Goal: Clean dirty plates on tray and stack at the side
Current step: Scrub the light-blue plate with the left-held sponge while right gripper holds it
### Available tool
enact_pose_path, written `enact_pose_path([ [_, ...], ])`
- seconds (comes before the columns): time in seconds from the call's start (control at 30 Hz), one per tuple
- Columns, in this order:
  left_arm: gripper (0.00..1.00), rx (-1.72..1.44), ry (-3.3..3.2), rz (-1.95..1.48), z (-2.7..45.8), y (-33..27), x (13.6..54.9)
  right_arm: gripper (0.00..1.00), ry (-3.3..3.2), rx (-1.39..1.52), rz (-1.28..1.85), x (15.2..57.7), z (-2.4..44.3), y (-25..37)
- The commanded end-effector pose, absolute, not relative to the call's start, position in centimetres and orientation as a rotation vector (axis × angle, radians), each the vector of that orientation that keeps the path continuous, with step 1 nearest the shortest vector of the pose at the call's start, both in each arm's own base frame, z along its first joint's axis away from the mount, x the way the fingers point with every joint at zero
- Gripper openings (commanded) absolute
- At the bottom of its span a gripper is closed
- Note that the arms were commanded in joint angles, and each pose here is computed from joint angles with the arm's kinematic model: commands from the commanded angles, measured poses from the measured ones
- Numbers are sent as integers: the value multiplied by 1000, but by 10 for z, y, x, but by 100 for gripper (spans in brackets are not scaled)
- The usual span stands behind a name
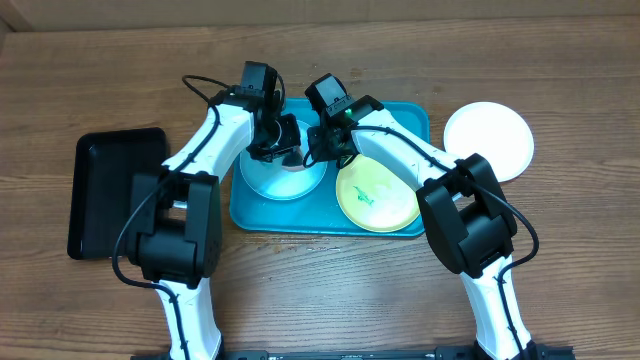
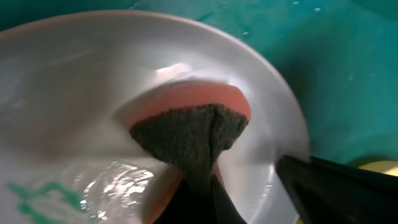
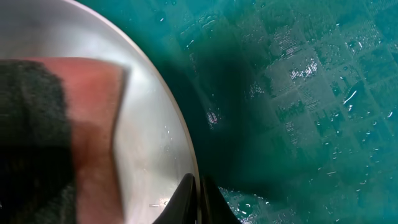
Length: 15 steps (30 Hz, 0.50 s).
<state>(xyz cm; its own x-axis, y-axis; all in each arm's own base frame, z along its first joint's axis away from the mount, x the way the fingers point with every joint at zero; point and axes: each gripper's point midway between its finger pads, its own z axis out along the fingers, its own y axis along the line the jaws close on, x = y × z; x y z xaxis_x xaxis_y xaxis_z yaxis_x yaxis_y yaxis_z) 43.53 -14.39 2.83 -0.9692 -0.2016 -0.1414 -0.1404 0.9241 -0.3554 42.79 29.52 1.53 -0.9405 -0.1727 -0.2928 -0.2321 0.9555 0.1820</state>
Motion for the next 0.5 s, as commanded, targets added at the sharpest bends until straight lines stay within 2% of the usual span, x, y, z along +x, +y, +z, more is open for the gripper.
enact_pose_path([
  [0.0,4,-227,2902,-535,29,-150,440,4,2810,-309,282,429,21,293],
  [0.23,4,-298,2942,3,13,-84,427,4,2818,-310,277,427,21,292],
  [0.47,4,-195,2899,508,23,-26,418,4,2820,-310,276,427,20,292],
])
